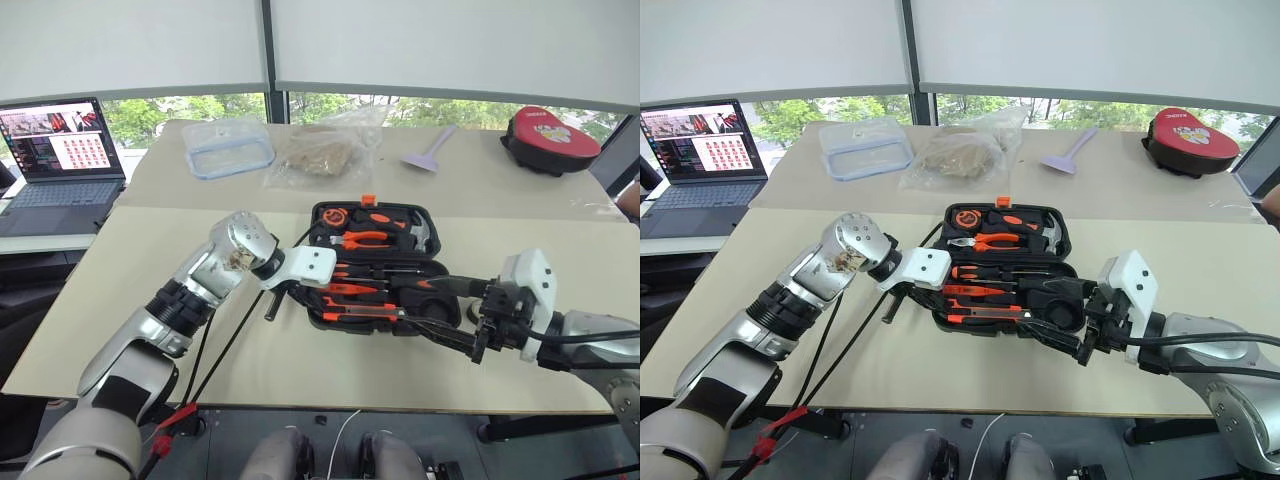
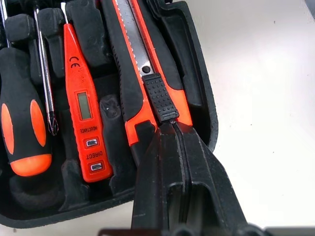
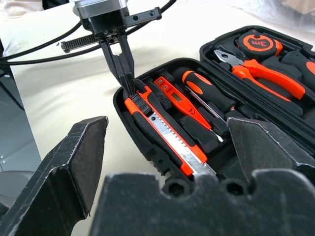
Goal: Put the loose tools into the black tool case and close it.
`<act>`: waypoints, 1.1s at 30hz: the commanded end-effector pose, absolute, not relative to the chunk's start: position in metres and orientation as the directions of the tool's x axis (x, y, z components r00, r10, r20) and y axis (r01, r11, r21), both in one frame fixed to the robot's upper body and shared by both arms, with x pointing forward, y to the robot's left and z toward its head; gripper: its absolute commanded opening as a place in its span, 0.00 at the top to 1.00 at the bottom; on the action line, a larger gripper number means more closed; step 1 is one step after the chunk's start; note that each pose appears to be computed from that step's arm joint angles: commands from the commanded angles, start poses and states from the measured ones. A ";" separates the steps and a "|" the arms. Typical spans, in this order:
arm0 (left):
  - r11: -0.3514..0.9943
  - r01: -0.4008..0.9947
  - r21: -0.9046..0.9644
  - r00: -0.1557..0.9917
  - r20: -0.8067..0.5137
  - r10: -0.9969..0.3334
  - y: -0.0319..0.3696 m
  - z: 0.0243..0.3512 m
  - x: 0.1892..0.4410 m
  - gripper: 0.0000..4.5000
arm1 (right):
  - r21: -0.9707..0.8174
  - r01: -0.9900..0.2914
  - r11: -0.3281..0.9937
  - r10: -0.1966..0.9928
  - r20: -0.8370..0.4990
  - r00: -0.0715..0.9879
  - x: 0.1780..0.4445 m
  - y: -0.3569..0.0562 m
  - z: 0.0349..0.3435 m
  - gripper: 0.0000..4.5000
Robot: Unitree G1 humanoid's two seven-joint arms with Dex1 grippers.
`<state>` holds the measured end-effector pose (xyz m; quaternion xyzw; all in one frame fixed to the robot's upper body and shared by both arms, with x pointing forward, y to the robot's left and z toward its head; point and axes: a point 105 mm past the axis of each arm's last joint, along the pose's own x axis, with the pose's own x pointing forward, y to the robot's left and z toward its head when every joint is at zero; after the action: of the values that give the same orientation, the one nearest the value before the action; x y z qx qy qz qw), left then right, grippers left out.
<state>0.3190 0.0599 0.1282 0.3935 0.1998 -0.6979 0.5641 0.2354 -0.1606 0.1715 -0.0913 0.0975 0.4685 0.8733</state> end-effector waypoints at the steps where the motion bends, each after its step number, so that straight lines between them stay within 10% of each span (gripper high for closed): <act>1: -0.209 0.971 0.117 -0.040 -0.781 -0.623 0.080 0.138 0.326 1.00 | -0.107 -0.836 0.538 0.800 -0.246 0.547 0.236 -0.163 0.180 0.00; 11: -0.299 0.944 0.140 -0.126 -0.683 -0.719 0.048 0.183 0.311 1.00 | -0.110 -0.838 0.535 0.803 -0.242 0.545 0.236 -0.160 0.179 0.00; 33: -0.356 0.913 0.200 -0.062 -0.794 -0.605 0.007 0.103 0.319 1.00 | -0.093 -0.825 0.557 0.791 -0.242 0.562 0.228 -0.164 0.174 0.00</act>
<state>0.3156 -0.0013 0.1261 0.4146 0.1398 -0.7201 0.5386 0.2292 -0.1657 0.1604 -0.0860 0.1178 0.4588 0.8765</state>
